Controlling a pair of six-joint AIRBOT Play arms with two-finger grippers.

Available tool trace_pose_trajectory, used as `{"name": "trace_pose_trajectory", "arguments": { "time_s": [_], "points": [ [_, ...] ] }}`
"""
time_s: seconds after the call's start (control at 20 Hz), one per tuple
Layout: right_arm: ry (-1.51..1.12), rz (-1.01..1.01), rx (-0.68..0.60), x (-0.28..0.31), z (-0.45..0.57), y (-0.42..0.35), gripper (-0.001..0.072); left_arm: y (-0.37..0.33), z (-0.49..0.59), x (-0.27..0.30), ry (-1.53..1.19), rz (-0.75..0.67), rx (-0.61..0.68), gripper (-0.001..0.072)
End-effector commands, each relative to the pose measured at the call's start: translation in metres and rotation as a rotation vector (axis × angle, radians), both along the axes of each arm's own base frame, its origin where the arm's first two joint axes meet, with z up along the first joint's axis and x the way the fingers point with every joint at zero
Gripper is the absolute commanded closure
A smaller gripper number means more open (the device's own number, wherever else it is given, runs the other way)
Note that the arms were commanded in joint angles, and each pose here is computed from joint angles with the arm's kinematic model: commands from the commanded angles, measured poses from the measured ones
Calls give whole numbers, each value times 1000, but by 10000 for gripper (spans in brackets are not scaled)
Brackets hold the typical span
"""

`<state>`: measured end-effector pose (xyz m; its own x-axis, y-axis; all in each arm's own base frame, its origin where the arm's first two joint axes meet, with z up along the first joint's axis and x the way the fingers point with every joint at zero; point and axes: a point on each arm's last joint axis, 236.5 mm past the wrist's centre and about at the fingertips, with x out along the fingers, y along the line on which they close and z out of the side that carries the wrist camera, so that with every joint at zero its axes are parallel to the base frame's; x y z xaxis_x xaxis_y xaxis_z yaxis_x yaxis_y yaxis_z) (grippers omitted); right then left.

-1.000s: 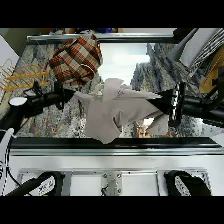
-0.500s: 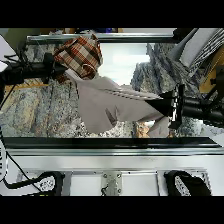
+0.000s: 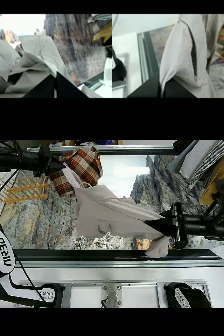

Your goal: Fold the clothes and pants, and hang the long-sleeved shirts on hangers.

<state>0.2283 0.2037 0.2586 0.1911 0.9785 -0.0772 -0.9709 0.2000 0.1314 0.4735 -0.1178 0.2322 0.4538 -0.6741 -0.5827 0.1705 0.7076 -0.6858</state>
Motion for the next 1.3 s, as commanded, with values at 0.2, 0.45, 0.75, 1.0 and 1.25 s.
{"name": "trace_pose_trajectory", "arguments": {
  "time_s": [0.2, 0.45, 0.75, 1.0, 1.25],
  "points": [
    [-33, 50, 248, -12, 59, -1, 706, -46, -30, -29, 117, -165, 19, 693],
    [-42, 52, 305, -13, 73, -3, 706, -90, -17, -47, 65, -307, -29, 693],
    [-103, -13, 382, 0, 92, -11, 706, -112, 11, -52, -2, -364, -151, 35],
    [-138, -75, 378, 13, 93, -14, 706, -74, 54, -26, -113, -231, -181, 35],
    [-190, -172, 373, 33, 96, -22, 707, -12, 72, -14, -166, -32, -197, 569]
  ]
}}
